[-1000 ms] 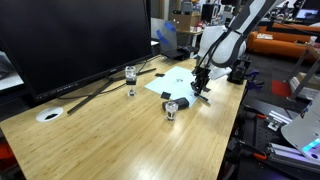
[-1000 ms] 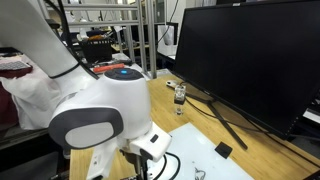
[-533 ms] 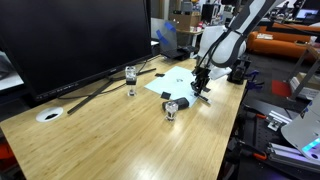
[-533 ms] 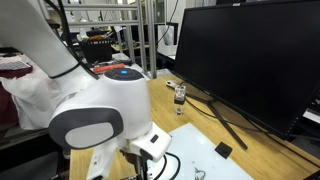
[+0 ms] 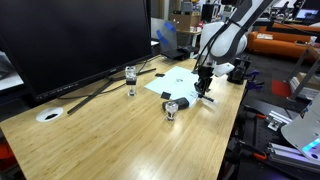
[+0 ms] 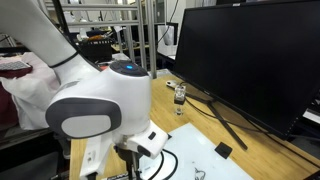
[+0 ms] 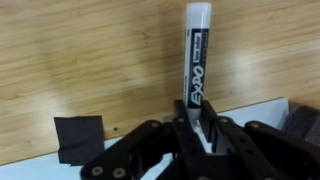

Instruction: Use the marker to write on the paper.

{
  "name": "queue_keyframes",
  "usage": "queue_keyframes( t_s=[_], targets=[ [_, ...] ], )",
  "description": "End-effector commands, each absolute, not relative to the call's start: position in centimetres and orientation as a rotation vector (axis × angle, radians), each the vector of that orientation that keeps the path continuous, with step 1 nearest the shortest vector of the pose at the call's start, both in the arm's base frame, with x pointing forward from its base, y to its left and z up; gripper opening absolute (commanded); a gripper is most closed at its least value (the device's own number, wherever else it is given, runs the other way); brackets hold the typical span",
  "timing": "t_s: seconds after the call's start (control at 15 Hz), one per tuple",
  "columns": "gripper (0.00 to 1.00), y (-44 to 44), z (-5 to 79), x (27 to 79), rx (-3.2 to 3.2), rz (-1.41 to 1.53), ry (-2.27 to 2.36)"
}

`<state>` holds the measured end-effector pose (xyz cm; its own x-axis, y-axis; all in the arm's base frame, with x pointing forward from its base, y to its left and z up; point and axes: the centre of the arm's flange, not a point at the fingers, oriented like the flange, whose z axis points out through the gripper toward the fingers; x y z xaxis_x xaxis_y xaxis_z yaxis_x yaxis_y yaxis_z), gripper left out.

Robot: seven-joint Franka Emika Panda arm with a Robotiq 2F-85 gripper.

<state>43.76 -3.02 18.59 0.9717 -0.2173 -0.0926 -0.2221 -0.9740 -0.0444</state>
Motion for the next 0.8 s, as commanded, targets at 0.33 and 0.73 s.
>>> queue_keyframes(
  t_s=[0.33,0.73],
  targets=[
    [0.05,-4.1,24.2,44.2,-2.887,0.371,0.330],
    [0.05,-6.1,26.5,45.7,-2.696,0.658,0.269]
  ],
)
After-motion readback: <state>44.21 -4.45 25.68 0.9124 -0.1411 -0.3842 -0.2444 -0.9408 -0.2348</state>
